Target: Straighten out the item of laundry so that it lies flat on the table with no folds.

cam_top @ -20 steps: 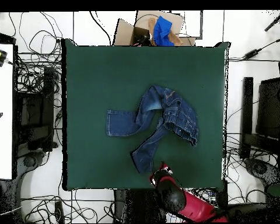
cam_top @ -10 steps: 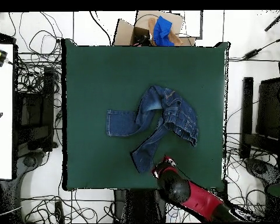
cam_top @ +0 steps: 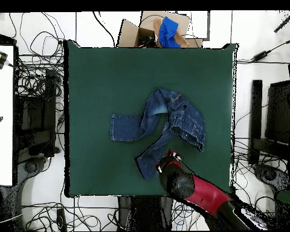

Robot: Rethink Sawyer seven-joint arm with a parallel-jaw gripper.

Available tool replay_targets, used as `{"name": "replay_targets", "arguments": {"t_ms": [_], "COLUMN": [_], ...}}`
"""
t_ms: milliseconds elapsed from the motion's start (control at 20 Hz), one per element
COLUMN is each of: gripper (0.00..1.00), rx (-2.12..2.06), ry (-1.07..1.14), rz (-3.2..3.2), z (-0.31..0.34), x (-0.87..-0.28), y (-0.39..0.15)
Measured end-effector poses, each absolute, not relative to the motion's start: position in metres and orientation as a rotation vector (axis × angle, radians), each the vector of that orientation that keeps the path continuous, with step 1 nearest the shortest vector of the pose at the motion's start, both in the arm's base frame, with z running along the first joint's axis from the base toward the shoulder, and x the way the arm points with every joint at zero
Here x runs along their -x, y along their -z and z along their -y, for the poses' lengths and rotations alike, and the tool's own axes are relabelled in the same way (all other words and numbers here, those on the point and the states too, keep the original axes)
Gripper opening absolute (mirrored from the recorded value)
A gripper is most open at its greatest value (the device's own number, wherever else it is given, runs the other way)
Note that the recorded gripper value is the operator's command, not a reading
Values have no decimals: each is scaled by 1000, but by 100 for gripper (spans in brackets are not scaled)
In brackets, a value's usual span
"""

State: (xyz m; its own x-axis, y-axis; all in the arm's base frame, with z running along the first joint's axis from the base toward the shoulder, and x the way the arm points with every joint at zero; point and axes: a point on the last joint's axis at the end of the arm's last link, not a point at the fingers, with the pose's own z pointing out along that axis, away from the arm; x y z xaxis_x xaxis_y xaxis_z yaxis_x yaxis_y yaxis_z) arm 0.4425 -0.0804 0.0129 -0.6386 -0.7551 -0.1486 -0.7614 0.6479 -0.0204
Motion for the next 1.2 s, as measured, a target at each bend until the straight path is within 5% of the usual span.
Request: {"name": "replay_targets", "arguments": {"t_ms": [1200], "gripper": [100], "rx": [1174], "ry": [-205], "rz": [-2634], "z": [92], "x": [-490], "y": [56]}}
